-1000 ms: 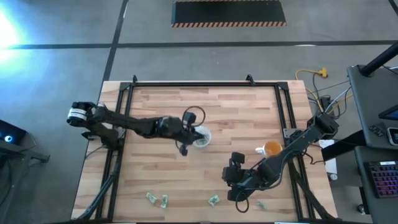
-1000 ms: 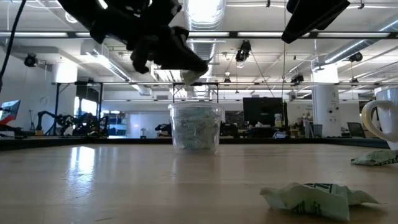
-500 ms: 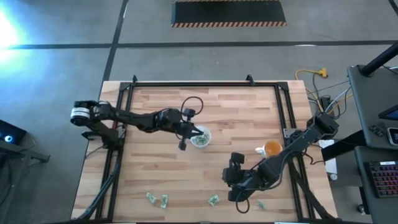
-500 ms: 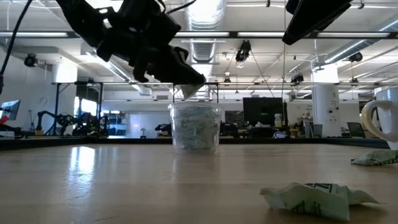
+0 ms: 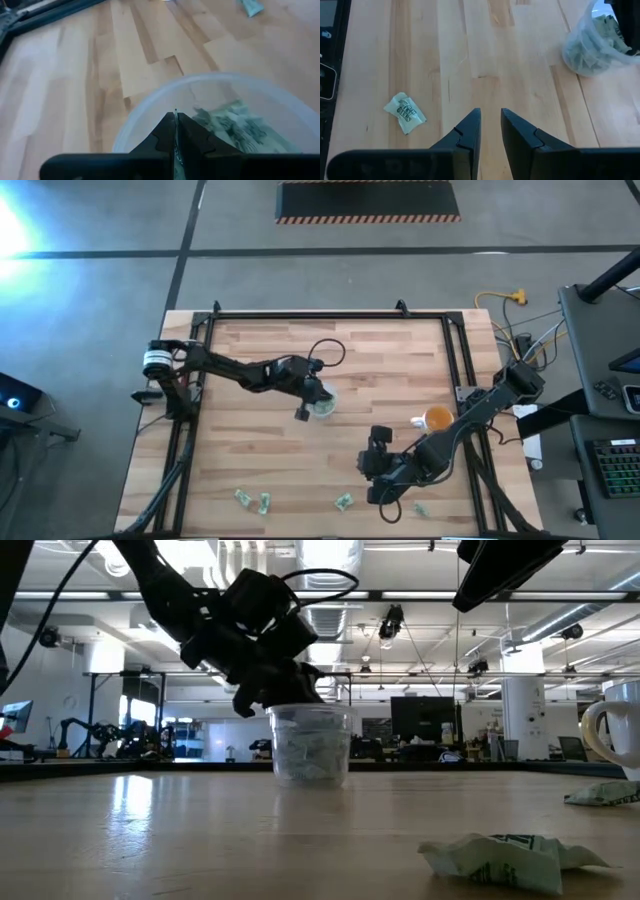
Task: Pick and place Stevia / Truvia into bins
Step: Put the light green stevia packet into the transparent container
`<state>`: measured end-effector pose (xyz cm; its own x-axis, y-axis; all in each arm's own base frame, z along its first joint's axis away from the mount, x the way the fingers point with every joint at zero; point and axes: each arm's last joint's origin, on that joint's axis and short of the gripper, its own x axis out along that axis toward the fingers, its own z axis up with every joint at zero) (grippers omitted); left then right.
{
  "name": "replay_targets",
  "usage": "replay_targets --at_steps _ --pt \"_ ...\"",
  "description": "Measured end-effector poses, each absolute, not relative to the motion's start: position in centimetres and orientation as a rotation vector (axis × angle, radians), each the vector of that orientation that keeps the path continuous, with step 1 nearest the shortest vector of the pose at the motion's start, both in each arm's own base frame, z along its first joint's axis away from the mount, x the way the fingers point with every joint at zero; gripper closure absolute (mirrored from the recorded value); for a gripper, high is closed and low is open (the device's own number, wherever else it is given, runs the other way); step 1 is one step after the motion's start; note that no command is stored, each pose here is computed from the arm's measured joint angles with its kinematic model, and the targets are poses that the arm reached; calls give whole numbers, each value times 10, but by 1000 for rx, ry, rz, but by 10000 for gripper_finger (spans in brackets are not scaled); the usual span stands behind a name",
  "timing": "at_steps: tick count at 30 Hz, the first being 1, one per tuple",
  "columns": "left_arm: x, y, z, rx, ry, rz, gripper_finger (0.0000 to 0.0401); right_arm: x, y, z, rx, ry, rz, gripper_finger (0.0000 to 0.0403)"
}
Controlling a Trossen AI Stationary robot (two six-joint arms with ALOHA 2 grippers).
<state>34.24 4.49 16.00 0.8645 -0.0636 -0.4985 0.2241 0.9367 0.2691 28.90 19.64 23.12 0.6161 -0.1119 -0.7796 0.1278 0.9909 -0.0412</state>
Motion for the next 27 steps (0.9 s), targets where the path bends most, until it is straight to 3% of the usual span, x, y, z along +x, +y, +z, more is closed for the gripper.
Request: replay_targets --at_steps 16,27 --pt "339 47 167 293 511 -160 391 289 196 231 21 895 -138 337" --pt "337 46 174 265 495 -169 244 289 196 230 19 898 -138 331"
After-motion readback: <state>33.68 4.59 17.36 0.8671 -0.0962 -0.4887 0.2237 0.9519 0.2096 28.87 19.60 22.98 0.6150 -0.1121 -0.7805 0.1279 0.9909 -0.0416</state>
